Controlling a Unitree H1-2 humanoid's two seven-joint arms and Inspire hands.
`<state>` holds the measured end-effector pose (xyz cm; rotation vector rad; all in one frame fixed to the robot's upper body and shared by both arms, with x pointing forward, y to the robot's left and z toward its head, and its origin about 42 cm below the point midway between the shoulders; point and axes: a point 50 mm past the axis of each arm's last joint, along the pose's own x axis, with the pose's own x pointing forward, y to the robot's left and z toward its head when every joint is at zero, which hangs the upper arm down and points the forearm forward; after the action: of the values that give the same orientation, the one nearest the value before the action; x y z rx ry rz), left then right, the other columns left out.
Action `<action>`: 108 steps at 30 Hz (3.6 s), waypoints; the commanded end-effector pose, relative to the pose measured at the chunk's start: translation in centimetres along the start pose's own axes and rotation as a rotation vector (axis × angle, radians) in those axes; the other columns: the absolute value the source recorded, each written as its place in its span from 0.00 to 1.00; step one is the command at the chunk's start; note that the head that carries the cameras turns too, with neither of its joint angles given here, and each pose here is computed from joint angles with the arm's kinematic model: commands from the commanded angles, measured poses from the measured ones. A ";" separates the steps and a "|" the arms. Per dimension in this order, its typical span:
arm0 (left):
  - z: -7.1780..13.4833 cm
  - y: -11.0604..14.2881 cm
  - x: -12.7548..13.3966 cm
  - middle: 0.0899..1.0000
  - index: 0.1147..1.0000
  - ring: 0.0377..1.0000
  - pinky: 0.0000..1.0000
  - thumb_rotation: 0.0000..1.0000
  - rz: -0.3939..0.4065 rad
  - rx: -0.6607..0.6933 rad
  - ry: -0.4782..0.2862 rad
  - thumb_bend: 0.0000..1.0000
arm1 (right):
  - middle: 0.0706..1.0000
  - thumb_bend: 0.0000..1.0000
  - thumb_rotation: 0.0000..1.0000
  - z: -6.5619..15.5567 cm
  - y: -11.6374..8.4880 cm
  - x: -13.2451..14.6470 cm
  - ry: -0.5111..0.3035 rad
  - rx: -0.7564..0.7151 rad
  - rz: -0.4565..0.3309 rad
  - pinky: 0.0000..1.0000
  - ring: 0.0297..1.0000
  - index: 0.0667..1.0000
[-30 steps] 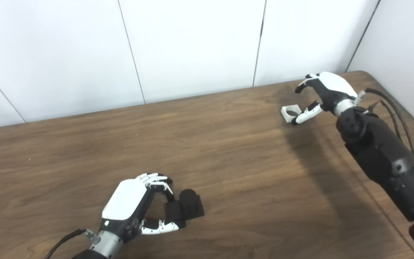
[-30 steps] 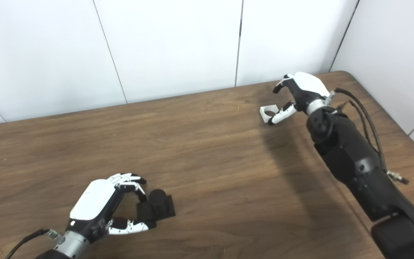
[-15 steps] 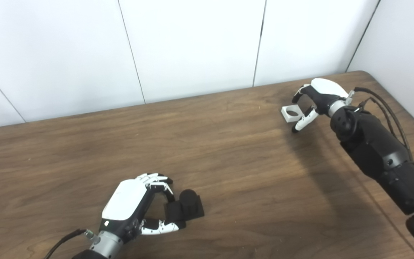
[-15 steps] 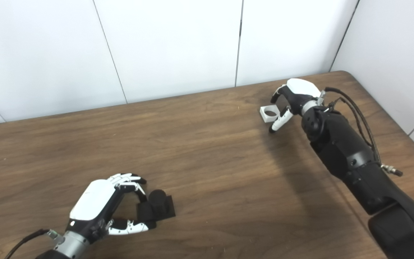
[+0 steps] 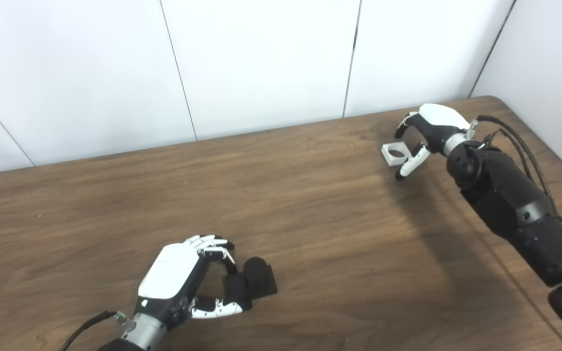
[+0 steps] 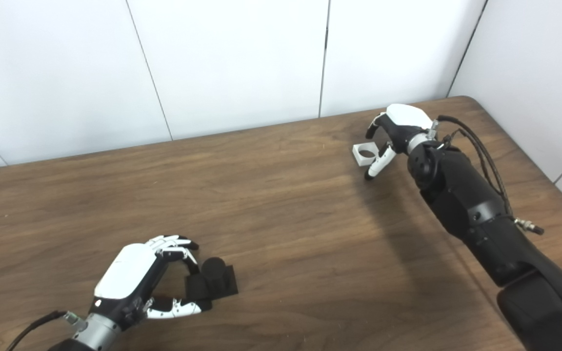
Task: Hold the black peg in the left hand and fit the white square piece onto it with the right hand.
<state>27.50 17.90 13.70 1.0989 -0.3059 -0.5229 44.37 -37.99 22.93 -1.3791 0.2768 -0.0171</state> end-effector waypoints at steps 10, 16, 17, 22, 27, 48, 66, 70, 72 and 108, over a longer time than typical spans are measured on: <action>-0.5 -2.1 -1.5 0.76 0.42 0.82 0.87 0.05 -0.136 -0.004 0.037 0.52 | 0.91 0.86 0.18 1.1 -4.4 1.2 -0.021 0.019 -0.044 0.98 0.98 0.65; -0.5 -2.3 -1.5 0.76 0.42 0.82 0.87 0.05 -0.133 -0.009 0.037 0.52 | 0.90 0.84 0.18 1.6 -5.7 1.6 -0.025 0.005 -0.003 0.93 0.98 0.64; -0.5 -2.2 -1.4 0.76 0.42 0.82 0.87 0.05 -0.133 -0.011 0.037 0.52 | 0.90 0.84 0.18 1.7 -5.9 1.7 -0.027 -0.002 0.006 0.92 0.98 0.64; -0.4 -2.2 -1.3 0.76 0.42 0.83 0.88 0.05 -0.136 -0.013 0.047 0.52 | 0.89 0.85 0.19 2.2 -6.1 1.9 -0.040 -0.041 0.042 0.90 0.97 0.63; -0.3 -2.2 -1.1 0.76 0.42 0.83 0.88 0.05 -0.127 -0.008 0.041 0.52 | 0.90 0.86 0.20 2.2 -6.2 2.6 -0.027 -0.054 0.081 0.90 0.97 0.64; -0.3 -2.2 -1.4 0.76 0.42 0.83 0.88 0.05 -0.128 -0.020 0.055 0.52 | 0.89 0.87 0.17 0.9 -6.5 2.9 0.015 -0.096 0.083 0.91 0.97 0.62; -0.6 -2.2 -1.4 0.76 0.42 0.82 0.88 0.05 -0.132 -0.016 0.055 0.52 | 0.88 0.88 0.16 0.7 -6.7 2.5 -0.005 -0.086 0.065 0.87 0.95 0.62; -0.6 -2.1 -1.5 0.76 0.42 0.82 0.88 0.05 -0.135 -0.010 0.055 0.52 | 0.87 0.88 0.16 0.9 -6.5 2.5 -0.006 -0.088 0.068 0.89 0.96 0.62; -0.6 -2.2 -1.5 0.76 0.42 0.82 0.88 0.05 -0.136 -0.011 0.056 0.52 | 0.87 0.88 0.16 0.9 -6.4 2.5 -0.010 -0.090 0.070 0.88 0.96 0.62; 0.1 -1.9 -1.6 0.76 0.42 0.83 0.88 0.05 -0.137 -0.039 0.058 0.52 | 0.71 0.52 0.13 0.4 -5.0 2.3 0.021 -0.037 0.104 0.71 0.77 0.45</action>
<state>26.99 17.78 13.93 1.0886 -0.2779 -0.5264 46.89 -38.67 24.99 -1.3840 0.4163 0.0965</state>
